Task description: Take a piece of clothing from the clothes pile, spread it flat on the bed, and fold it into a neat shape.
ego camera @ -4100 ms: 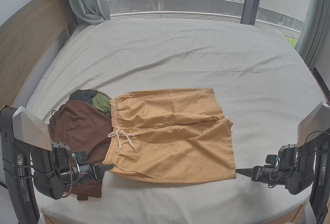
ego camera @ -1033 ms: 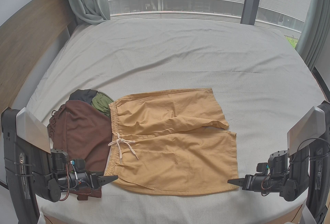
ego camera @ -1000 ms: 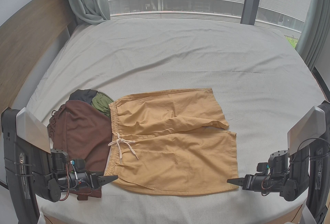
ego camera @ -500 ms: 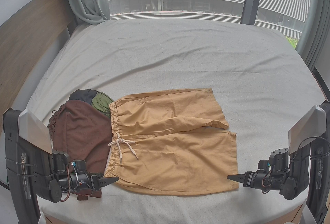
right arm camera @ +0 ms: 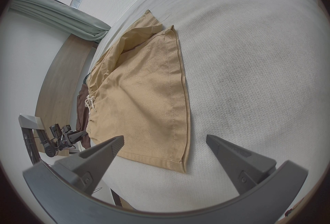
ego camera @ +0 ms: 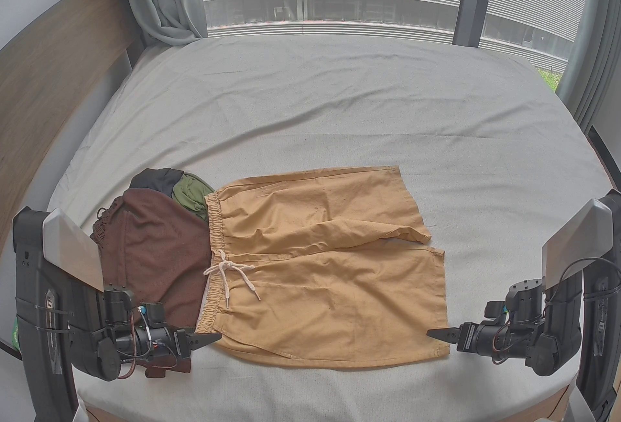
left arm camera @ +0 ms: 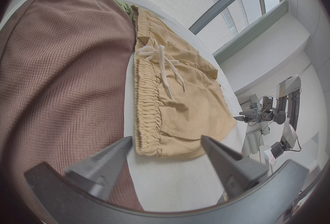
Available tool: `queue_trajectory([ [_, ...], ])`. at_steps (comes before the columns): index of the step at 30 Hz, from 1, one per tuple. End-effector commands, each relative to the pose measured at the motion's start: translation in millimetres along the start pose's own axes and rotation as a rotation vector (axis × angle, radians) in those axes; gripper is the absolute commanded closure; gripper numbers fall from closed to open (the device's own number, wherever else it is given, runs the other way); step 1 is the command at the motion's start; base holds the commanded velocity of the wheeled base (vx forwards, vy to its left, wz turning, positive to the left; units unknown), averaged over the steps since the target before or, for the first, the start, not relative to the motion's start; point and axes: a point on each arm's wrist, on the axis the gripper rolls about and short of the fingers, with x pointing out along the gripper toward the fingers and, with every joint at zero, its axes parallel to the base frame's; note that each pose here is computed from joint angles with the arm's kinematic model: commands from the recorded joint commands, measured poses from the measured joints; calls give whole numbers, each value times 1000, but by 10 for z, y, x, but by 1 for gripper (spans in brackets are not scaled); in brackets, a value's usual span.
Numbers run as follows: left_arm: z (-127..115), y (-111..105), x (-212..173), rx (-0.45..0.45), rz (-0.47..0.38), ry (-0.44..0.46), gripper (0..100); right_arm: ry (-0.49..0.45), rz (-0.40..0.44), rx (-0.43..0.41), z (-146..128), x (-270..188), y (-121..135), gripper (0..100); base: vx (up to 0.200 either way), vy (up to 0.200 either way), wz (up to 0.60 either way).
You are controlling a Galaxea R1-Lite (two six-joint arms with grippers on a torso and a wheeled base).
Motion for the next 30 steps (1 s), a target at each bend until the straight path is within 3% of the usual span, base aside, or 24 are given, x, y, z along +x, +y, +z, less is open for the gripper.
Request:
queue_trajectory([
  [1,-11,45,36,-4,3,-1,100,-2,3,-2,5,2,7,0,0,0,0],
  [24,-18,42,38,-5,2,2,100,19,17,-19,-30,126,25,0,0,0,0],
  [25,-18,42,38,-5,2,2,100,21,17,-19,-35,124,28,100,0,0,0],
  [30,-15,43,40,-4,2,1,100,32,12,-16,-57,116,22,100,0,0,0],
])
